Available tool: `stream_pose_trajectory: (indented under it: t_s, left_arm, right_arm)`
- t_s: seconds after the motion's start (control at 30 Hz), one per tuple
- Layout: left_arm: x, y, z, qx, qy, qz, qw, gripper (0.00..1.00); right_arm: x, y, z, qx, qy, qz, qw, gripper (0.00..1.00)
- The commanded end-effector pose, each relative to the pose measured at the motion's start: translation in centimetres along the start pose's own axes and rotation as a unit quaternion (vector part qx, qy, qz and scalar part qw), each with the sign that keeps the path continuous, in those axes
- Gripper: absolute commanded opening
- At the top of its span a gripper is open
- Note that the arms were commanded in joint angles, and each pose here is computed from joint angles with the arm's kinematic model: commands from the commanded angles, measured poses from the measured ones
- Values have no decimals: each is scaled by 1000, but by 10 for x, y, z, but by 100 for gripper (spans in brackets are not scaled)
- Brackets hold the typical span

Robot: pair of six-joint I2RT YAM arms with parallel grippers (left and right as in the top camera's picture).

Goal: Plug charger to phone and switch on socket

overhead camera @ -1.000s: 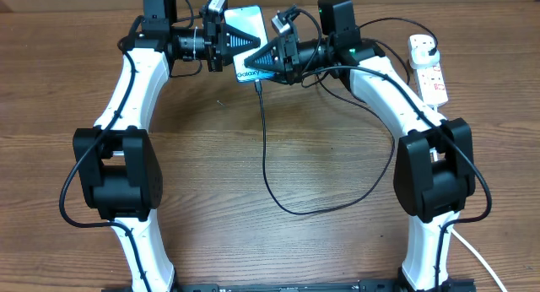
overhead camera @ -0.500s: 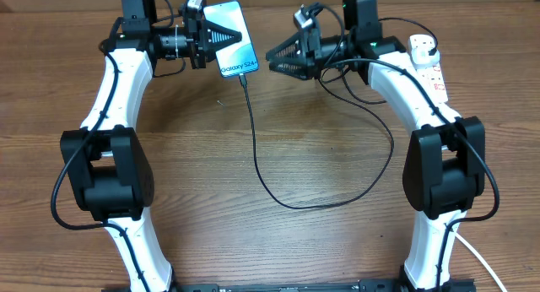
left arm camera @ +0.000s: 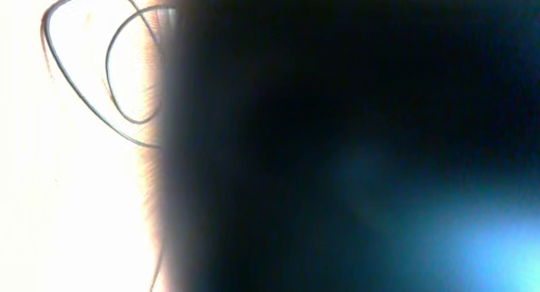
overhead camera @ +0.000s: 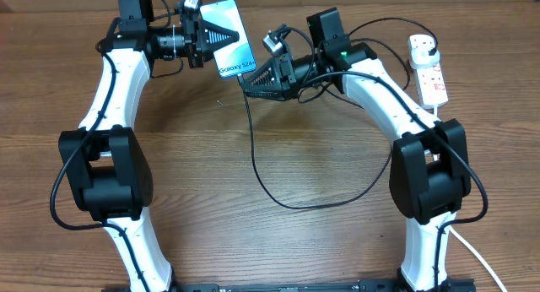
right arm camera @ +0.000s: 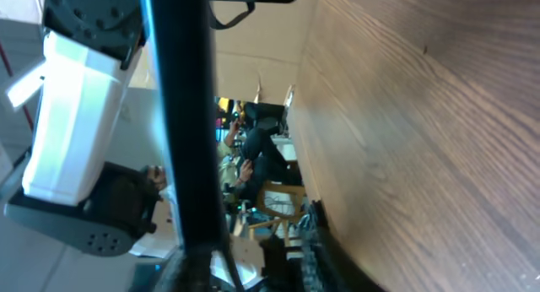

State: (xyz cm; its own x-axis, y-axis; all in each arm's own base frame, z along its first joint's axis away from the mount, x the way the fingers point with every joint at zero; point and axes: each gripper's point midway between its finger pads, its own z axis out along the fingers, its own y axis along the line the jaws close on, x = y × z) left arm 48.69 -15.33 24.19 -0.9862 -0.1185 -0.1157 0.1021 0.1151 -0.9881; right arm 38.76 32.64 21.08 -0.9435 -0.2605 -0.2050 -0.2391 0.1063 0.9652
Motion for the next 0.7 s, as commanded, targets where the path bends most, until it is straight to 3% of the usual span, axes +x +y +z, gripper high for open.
stream_pose_trajectory:
  t_s: [0.0,0.13,0.67]
  left_arm:
    - [1,-6,-2,7,2,25,1000,4]
    - [-2,-2,-2,-3,-5,25,1000,4]
    - [-2,-2,-2,-5,-6,72,997,4]
  right_arm:
    - [-6,11,-4,9,-10,-28,1000,25]
    - [-6,11,-4,9,-10,-28,1000,21]
    - [-1,8,11,24,-2,-28,999,22]
